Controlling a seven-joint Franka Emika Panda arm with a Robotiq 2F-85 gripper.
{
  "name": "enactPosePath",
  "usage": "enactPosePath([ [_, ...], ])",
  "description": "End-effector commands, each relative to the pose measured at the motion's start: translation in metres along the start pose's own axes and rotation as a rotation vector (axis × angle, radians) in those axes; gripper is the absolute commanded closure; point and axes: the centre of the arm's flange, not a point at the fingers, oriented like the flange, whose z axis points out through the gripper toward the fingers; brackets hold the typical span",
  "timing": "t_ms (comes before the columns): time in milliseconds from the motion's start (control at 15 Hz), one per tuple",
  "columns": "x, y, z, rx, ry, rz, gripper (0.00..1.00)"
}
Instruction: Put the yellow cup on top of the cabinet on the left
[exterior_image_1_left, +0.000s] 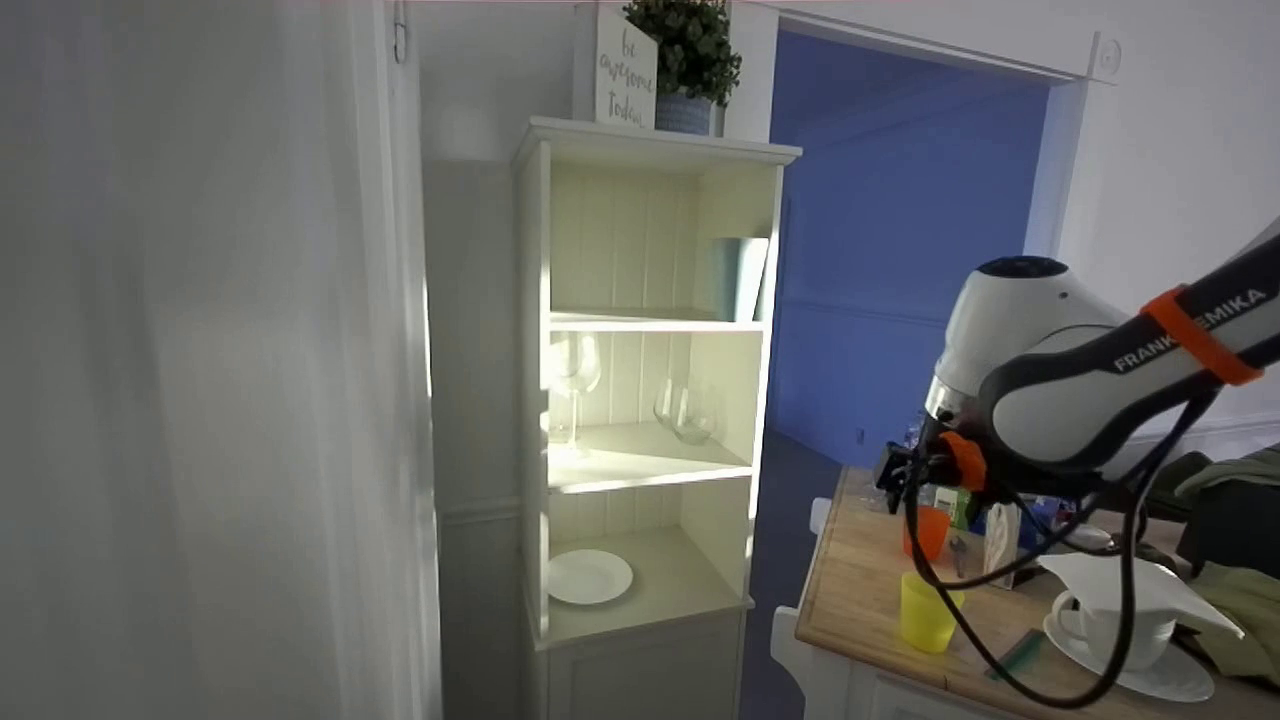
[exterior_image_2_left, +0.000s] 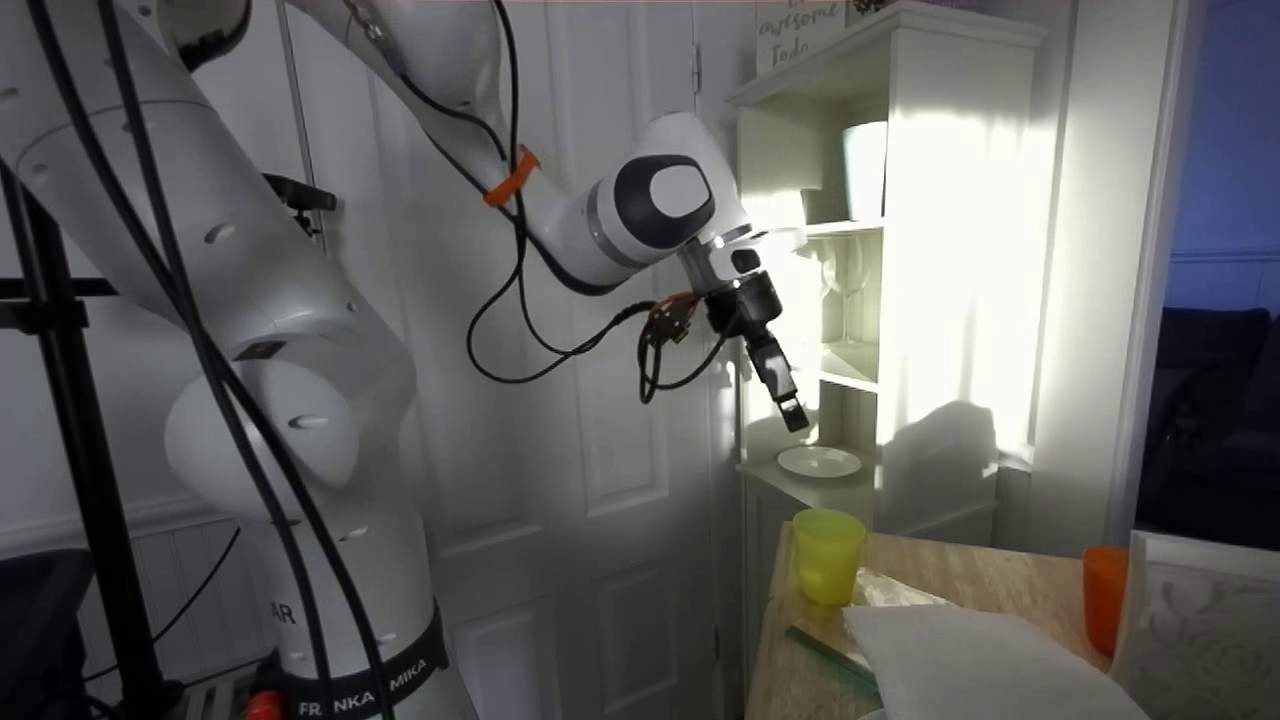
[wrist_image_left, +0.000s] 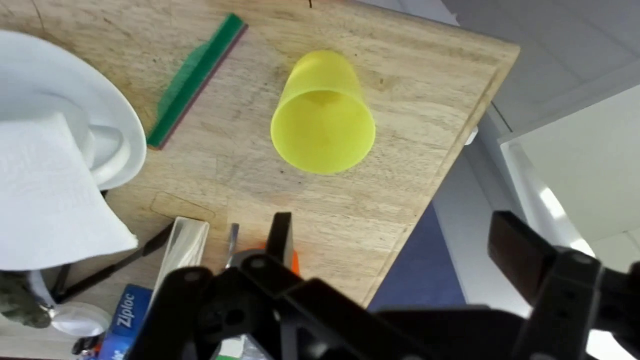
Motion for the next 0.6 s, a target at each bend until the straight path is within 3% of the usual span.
enactPosePath([
  [0,-0.053,0.014,0.003,-0.048,0.091,0.106,0.0],
  [267,-0.077,-0.008,0.007,-0.068,0.205,0.123,0.0],
  [533,-0.089,-0.02,0.016,-0.127,0.249,0.178,0.0],
])
